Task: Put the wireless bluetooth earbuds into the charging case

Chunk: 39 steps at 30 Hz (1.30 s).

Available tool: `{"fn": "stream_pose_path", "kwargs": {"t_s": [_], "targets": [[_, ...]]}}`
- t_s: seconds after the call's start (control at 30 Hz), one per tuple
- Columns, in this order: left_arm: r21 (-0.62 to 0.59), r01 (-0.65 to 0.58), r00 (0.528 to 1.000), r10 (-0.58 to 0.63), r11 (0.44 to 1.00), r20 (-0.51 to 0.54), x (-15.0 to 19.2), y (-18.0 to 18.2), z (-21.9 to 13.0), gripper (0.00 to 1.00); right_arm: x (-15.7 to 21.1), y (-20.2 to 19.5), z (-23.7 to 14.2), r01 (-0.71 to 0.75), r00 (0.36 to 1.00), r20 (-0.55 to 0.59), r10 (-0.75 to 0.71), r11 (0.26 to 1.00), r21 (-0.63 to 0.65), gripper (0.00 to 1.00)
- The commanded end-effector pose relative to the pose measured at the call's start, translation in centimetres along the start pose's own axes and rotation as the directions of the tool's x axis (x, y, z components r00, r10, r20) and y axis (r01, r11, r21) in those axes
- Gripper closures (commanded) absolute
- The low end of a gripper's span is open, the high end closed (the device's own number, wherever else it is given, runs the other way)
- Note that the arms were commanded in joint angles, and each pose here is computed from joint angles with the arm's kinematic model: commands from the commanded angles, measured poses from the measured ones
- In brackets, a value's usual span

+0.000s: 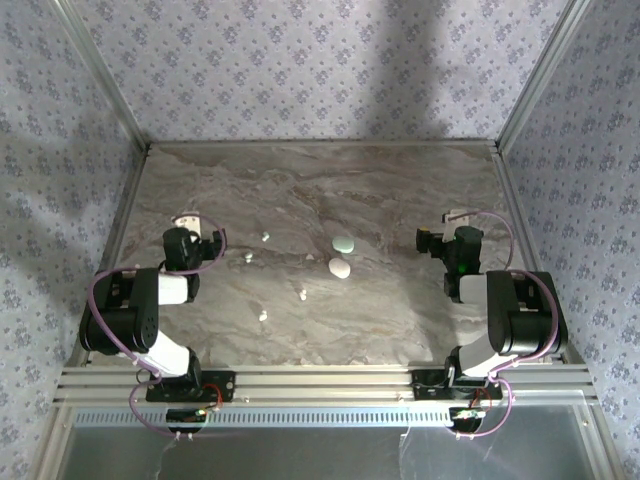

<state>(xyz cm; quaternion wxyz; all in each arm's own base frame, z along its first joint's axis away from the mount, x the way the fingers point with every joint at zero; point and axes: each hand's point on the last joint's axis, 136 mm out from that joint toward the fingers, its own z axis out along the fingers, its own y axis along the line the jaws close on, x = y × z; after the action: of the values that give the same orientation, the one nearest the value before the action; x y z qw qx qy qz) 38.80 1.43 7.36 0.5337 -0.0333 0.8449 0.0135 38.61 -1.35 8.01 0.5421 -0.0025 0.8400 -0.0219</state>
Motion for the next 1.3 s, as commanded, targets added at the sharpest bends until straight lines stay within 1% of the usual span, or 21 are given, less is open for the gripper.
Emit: {"fn": "stream_pose_path", "kwargs": {"t_s": [0.0, 0.5, 0.6, 0.7, 0.77, 0.9, 0.93, 1.0, 1.1, 1.17, 1.27], "targets": [[-0.002, -0.009, 0.999, 0.009, 1.0, 0.054, -1.9, -0.1, 0.2, 0.0, -0.5, -0.3, 0.4, -0.01, 1.0, 0.005, 0.01, 1.0, 0.015, 0.0], [-0.003, -0.01, 0.999, 0.01, 1.0, 0.054, -1.8, -0.1, 0.2, 0.0, -0.5, -0.3, 0.4, -0.01, 1.0, 0.006, 0.01, 1.0, 0.015, 0.0], [0.009, -0.04, 0.998, 0.04, 0.999, 0.044, -2.6, -0.8, -0.1, 0.0, -1.3, 0.2, 0.0, 0.008, 1.0, 0.007, -0.008, 1.0, -0.008, 0.0], [-0.051, -0.061, 0.996, 0.064, 0.997, 0.065, -3.8, -0.6, -1.2, 0.0, -2.2, 0.2, -1.0, 0.016, 0.999, 0.034, -0.016, 1.0, 0.006, 0.0], [-0.064, -0.072, 0.994, 0.077, 0.995, 0.079, -4.5, -0.8, -1.9, 0.0, -2.5, 0.1, -1.6, 0.019, 0.999, 0.051, -0.019, 1.0, 0.015, 0.0], [-0.077, -0.161, 0.975, 0.171, 0.984, 0.14, -6.7, -2.6, -4.2, 0.0, -4.5, 1.3, -3.4, 0.081, 0.992, 0.1, -0.083, 0.997, 0.016, 0.0], [-0.071, -0.173, 0.971, 0.183, 0.982, 0.156, -7.3, -3.3, -4.7, 0.0, -5.2, 1.6, -4.0, 0.099, 0.988, 0.118, -0.101, 0.995, 0.02, 0.0], [-0.039, -0.182, 0.965, 0.186, 0.983, 0.186, -8.7, -4.8, -5.6, 0.0, -6.5, 2.3, -4.9, 0.115, 0.986, 0.121, -0.115, 0.993, 0.007, 0.0], [0.025, -0.207, 0.959, 0.197, 0.978, 0.202, -10.5, -7.5, -7.2, 0.0, -8.9, 3.7, -6.6, 0.113, 0.985, 0.131, -0.108, 0.993, -0.029, 0.0], [0.078, -0.178, 0.964, 0.157, 0.981, 0.214, -11.6, -9.2, -8.4, 0.0, -10.4, 4.8, -8.2, 0.11, 0.981, 0.17, -0.099, 0.992, -0.061, 0.0], [0.215, -0.096, 0.976, 0.05, 0.972, 0.212, -12.7, -12.3, -10.5, 0.0, -12.0, 6.1, -10.7, 0.069, 0.974, 0.222, -0.044, 0.992, -0.11, 0.0]]}}
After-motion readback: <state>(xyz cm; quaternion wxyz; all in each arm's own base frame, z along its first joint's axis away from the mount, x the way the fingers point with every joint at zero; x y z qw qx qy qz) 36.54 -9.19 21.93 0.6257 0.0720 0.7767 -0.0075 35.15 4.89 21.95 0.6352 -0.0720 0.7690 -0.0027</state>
